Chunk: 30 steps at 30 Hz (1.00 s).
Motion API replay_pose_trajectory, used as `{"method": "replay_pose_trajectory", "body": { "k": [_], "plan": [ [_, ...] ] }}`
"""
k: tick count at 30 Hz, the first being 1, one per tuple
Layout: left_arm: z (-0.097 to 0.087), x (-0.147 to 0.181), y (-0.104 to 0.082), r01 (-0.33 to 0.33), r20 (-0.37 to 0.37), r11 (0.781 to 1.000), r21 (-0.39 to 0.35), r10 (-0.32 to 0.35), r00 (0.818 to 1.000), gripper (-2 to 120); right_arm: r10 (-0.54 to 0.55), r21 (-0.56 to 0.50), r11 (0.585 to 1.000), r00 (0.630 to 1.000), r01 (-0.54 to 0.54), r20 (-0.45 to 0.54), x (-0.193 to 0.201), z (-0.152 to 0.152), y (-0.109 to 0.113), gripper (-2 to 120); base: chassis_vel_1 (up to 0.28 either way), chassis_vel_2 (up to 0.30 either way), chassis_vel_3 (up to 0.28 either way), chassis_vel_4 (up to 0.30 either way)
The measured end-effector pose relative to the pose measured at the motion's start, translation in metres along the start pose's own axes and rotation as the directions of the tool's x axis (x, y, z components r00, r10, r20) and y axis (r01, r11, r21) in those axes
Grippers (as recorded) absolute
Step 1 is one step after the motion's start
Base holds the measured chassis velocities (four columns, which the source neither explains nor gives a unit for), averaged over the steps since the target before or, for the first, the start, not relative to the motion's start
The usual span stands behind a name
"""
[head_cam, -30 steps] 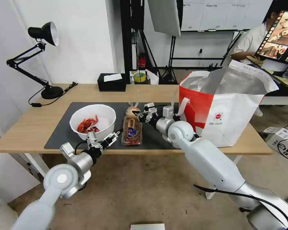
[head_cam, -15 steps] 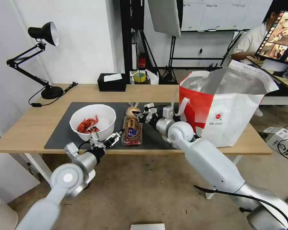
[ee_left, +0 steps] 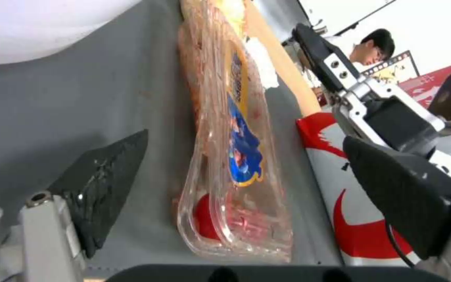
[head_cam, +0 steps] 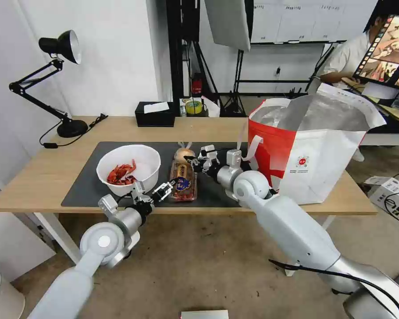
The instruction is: Pick up the trash from the table and place it into the takeout bag.
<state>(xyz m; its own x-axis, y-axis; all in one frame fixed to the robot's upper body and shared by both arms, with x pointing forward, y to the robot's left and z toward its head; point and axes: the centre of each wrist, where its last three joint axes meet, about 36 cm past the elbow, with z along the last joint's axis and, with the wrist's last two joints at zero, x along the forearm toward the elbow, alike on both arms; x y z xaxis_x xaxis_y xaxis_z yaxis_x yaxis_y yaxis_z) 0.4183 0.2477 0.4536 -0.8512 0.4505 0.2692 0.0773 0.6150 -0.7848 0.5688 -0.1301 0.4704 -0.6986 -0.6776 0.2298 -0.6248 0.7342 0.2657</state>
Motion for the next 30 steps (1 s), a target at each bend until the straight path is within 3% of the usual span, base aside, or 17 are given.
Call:
{"method": "replay_pose_trajectory", "body": {
  "k": [30],
  "plan": [
    [0.004,-0.026,-0.001,0.000,-0.006,1.000,-0.014,0.000,1.000,100,0.005,-0.004,1.000,1.000,-0.005,0.002,-0.003,0.001,-0.003,0,0.000,0.000,0.000,0.000]
  ]
}}
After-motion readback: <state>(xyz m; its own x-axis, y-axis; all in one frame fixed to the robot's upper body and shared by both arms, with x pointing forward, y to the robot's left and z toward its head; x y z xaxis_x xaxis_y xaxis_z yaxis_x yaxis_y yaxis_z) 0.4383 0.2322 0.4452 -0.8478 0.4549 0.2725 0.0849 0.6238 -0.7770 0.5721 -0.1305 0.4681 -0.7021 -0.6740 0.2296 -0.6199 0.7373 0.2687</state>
